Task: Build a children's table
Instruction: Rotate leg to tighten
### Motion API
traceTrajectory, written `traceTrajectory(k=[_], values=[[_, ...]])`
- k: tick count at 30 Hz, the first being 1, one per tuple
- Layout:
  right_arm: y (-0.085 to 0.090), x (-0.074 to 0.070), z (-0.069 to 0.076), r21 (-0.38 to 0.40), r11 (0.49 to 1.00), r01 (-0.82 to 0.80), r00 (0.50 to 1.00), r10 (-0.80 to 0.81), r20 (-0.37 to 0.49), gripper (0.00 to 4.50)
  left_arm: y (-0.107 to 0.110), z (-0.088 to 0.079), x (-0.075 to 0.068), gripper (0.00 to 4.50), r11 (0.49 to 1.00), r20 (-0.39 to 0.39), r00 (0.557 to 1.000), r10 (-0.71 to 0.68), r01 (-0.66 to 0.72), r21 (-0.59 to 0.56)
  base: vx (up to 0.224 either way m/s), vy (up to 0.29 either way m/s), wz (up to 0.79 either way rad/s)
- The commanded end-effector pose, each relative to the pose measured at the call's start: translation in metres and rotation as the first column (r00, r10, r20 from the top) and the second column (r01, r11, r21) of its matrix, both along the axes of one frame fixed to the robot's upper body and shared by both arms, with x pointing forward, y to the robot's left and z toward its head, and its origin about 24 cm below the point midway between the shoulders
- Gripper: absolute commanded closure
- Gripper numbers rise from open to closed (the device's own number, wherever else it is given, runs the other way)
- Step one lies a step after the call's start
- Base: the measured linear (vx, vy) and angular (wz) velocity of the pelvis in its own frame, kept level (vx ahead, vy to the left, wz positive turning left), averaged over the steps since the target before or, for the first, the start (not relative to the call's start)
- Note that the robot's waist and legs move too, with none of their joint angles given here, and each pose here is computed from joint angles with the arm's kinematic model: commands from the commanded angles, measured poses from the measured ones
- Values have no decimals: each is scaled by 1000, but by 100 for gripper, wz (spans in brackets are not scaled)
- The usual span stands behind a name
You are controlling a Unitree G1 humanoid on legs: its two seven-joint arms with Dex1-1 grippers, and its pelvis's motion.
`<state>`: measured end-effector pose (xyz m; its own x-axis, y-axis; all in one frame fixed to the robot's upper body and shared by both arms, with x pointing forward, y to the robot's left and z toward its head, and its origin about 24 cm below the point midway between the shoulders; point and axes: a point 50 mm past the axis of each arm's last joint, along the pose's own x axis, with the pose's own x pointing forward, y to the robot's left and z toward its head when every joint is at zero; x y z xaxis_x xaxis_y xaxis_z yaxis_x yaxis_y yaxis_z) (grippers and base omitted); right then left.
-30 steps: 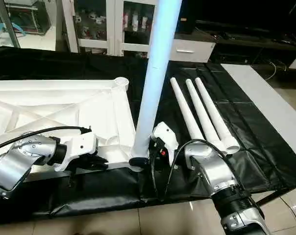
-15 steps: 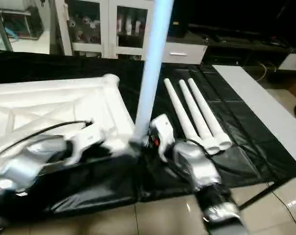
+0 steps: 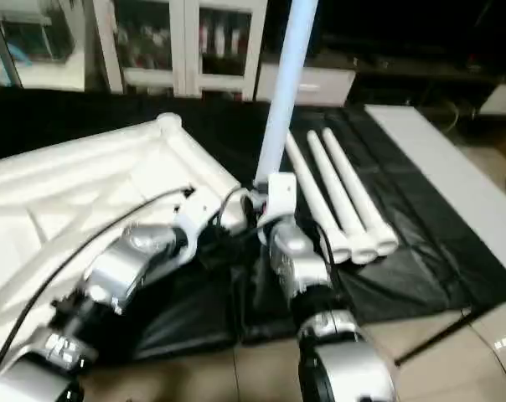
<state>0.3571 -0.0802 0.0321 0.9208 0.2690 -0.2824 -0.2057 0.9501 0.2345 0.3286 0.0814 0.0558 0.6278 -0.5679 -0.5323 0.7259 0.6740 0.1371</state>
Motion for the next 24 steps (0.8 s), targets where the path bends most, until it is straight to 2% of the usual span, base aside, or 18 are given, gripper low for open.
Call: traceTrajectory(k=[1, 2, 4, 6, 10, 12, 15, 19, 20, 21, 24], values=[[22, -2, 9, 70, 990, -124, 991, 120, 57, 117, 12, -6, 4, 450, 996, 15, 997, 77, -77, 48, 55, -1, -1], [20, -2, 11, 87, 986, -143, 988, 137, 79, 100, 14, -7, 2, 450, 996, 9, 998, 66, -67, 57, 0, 0, 0], [14, -2, 13, 76, 983, -169, 981, 161, 105, 97, 16, -8, -1, 450, 998, 4, 1000, 29, -29, 55, 0, 0, 0], [7, -5, 16, 20, 970, -240, 961, 235, 148, 69, 17, -7, -7, 450, 997, 1, 998, -57, 57, 44, 0, 0, 0], [-4, -13, 18, -52, 929, -368, 913, 371, 171, 52, 21, -5, -22, 450, 980, -32, 980, -198, 199, 24, 0, 0, 0], [-18, -21, 18, -109, 879, -465, 865, 477, 156, 52, 29, -6, -34, 450, 948, -71, 948, -310, 314, 46, 0, 0, 0], [-37, -31, 19, -148, 814, -562, 806, 579, 125, 52, 41, -7, -48, 450, 900, -139, 896, -422, 432, 49, 0, 0, 0], [-50, -40, 20, -141, 757, -638, 752, 652, 103, 52, 46, -4, -59, 450, 860, -183, 848, -497, 510, 25, 0, 0, 0], [-58, -48, 20, -127, 705, -698, 702, 708, 77, 52, 49, -2, -65, 450, 831, -210, 814, -541, 556, 11, 0, 0, 0], [-60, -50, 20, -125, 690, -713, 688, 723, 68, 52, 50, -2, -67, 450, 823, -217, 804, -554, 569, 9, 0, 0, 0], [-65, -61, 18, -136, 601, -787, 606, 795, 10, 52, 55, -2, -73, 450, 792, -252, 769, -588, 610, 12, 0, 0, 0]])
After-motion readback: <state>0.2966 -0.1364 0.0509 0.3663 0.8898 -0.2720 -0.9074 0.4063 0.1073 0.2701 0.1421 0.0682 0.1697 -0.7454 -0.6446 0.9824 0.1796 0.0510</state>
